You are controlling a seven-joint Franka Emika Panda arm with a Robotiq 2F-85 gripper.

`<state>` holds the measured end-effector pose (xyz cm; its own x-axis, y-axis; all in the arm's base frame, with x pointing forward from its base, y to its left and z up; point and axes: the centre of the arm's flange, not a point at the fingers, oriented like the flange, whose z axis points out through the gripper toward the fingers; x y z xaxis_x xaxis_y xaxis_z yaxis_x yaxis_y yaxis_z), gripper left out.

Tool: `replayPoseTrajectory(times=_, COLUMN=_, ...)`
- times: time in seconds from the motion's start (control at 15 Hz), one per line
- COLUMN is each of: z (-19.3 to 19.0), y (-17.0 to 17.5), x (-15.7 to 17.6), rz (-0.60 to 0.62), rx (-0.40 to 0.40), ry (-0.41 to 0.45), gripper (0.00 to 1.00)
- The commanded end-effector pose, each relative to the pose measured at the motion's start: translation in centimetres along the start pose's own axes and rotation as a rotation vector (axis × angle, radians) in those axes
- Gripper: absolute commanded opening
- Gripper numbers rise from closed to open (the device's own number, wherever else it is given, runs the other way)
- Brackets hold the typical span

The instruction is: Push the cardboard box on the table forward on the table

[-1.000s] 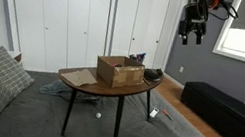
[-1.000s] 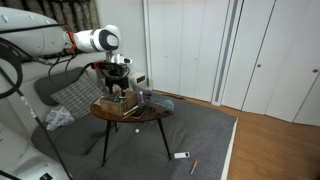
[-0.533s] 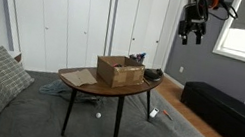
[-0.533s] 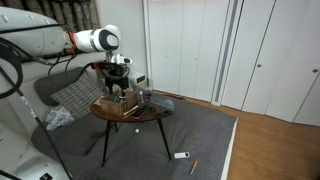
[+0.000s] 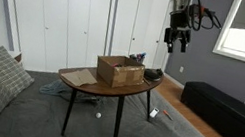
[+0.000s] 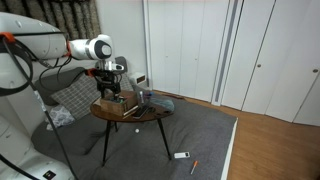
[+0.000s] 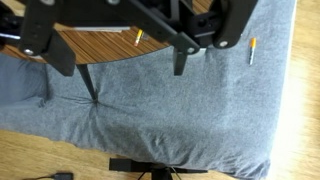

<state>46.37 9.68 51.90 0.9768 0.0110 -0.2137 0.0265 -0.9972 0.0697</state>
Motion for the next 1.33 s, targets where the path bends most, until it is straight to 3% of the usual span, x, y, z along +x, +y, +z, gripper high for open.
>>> replayPoseTrajectory(times=0.0, z=3.4, y=-2.4, x=-0.2, rz=0.032, rx=0.016, ry=0.041, gripper=1.00)
replayPoseTrajectory(times=0.6, z=9.5, y=-8.9, x=3.0, rz=0.107, rx=0.080, ry=0.124, gripper=1.00)
replayPoseTrajectory(times=0.67, z=8.2, y=-7.2, x=2.1, rz=0.087, rx=0.048, ry=0.114, gripper=1.00)
replayPoseTrajectory(times=1.13, z=8.7, y=-7.3, x=2.4, rz=0.089, rx=0.048, ry=0.110, gripper=1.00)
replayPoseTrajectory(times=1.27, z=9.4, y=-8.2, x=2.8, rz=0.029, rx=0.020, ry=0.078, gripper=1.00)
